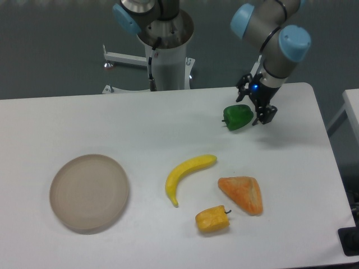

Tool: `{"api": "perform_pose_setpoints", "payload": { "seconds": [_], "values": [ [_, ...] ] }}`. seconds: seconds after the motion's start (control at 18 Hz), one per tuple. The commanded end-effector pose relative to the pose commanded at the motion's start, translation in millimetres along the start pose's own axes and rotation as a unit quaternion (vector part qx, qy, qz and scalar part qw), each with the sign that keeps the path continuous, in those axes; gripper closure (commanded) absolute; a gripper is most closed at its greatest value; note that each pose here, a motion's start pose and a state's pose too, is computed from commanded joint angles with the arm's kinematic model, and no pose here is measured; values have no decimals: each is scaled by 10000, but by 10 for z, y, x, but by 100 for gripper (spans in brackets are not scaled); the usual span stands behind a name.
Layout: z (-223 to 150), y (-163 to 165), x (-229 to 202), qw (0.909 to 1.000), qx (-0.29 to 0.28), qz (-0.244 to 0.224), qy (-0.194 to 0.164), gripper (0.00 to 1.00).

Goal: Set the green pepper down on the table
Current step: 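Open the gripper and raise it off the green pepper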

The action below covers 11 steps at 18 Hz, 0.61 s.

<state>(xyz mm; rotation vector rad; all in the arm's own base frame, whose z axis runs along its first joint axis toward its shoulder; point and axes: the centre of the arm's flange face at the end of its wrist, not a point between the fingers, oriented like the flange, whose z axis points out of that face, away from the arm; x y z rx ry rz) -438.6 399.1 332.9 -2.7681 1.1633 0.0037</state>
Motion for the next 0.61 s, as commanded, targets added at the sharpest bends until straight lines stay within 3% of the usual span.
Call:
{"api": "perform_pose_setpoints", "payload": {
  "seconds": [0.22, 0.61],
  "values": [
    [-134, 41, -140, 9979, -385, 79, -515, 0],
    [-320, -81, -515, 9943, -763, 146, -725, 0]
  ]
}}
